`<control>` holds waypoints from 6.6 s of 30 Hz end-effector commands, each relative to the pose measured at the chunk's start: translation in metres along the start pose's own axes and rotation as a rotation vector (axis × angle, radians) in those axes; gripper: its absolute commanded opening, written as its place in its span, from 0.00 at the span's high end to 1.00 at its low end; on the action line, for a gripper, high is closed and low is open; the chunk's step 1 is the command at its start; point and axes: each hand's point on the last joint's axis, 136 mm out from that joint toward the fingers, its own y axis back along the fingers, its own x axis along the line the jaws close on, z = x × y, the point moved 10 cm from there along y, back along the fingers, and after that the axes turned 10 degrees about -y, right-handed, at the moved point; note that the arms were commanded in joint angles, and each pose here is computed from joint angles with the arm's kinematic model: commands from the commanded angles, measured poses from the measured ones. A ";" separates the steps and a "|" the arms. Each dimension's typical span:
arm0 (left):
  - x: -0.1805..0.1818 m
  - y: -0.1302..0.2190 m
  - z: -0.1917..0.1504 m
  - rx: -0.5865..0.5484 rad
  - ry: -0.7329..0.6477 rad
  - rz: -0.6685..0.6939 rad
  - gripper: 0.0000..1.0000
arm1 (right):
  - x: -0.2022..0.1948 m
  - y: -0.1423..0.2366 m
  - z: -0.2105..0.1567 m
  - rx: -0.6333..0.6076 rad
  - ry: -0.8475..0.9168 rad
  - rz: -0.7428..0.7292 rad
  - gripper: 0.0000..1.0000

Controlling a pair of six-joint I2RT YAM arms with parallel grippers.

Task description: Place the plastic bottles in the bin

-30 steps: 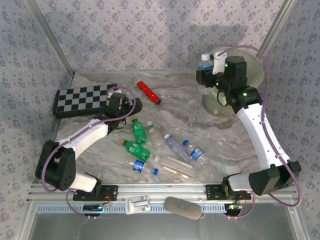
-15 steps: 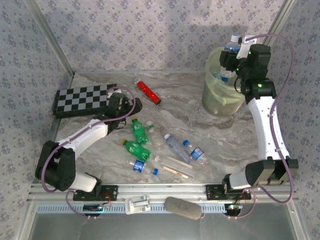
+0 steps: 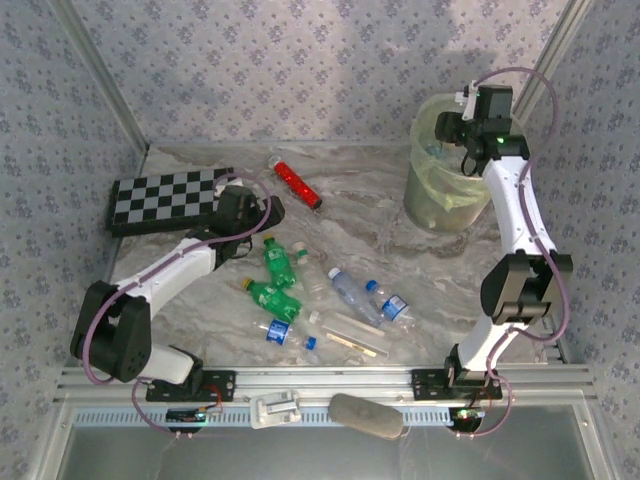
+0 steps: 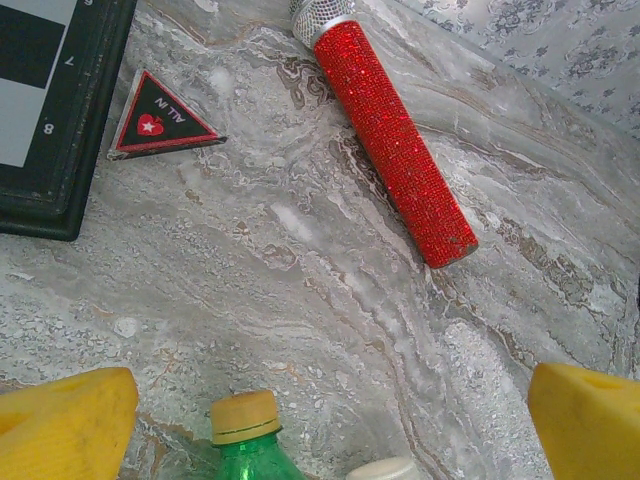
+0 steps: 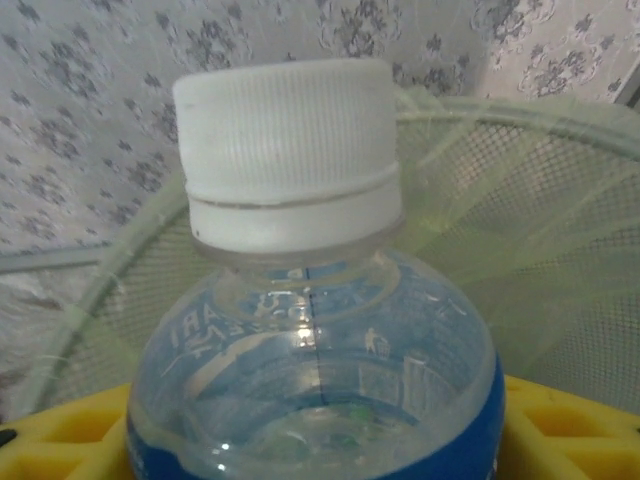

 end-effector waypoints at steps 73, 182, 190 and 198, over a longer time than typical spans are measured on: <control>0.050 0.011 -0.024 -0.020 0.116 0.090 0.00 | 0.236 0.044 -0.326 0.685 0.420 0.249 0.22; 0.057 0.009 -0.029 0.028 0.086 0.089 0.00 | -0.016 0.009 -0.001 -0.013 -0.066 -0.080 0.43; 0.057 0.007 -0.031 0.043 0.085 0.083 0.00 | -0.014 0.011 0.010 -0.023 -0.079 -0.063 0.20; 0.056 0.008 -0.033 0.058 0.072 0.083 0.00 | 0.000 0.043 0.028 -0.096 -0.059 -0.011 0.01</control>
